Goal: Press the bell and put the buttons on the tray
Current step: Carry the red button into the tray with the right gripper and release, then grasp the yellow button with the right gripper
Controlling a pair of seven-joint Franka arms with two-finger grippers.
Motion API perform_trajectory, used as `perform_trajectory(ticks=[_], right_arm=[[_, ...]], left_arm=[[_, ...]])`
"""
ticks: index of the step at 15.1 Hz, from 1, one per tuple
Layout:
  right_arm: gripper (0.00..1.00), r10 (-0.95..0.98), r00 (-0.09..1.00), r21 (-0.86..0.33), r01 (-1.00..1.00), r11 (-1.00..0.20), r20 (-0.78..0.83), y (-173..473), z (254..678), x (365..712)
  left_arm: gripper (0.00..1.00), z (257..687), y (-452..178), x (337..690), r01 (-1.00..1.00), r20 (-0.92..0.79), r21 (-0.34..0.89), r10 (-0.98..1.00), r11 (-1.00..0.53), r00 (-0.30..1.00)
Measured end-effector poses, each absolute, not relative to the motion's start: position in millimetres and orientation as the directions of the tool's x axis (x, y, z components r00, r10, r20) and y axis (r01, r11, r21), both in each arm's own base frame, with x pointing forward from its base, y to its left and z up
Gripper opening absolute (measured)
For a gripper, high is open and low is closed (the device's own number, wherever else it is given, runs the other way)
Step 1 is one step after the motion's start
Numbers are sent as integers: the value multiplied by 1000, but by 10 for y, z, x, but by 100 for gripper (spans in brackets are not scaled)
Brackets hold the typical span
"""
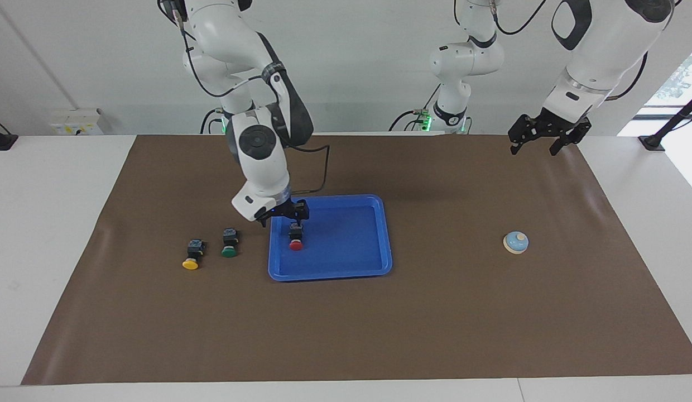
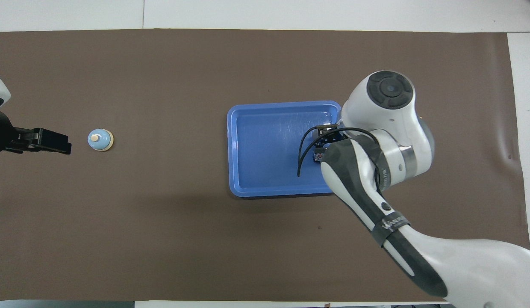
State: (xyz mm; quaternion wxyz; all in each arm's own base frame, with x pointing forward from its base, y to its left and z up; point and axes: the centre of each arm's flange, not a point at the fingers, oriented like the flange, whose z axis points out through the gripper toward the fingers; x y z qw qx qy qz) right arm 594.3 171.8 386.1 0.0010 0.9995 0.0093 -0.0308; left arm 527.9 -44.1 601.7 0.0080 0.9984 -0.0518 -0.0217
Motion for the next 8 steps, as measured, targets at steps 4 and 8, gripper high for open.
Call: perform_trajectory(ticks=[4, 8], right_arm=[[100, 9, 999, -8, 8, -1000, -53, 605, 4009, 6112], [100, -3, 999, -7, -3, -1000, -46, -15, 3791, 6086]], left_arm=[[100, 6017, -441, 5279, -103, -42, 18, -104, -995, 994], [100, 6017, -441, 5279, -103, -42, 18, -104, -995, 994]])
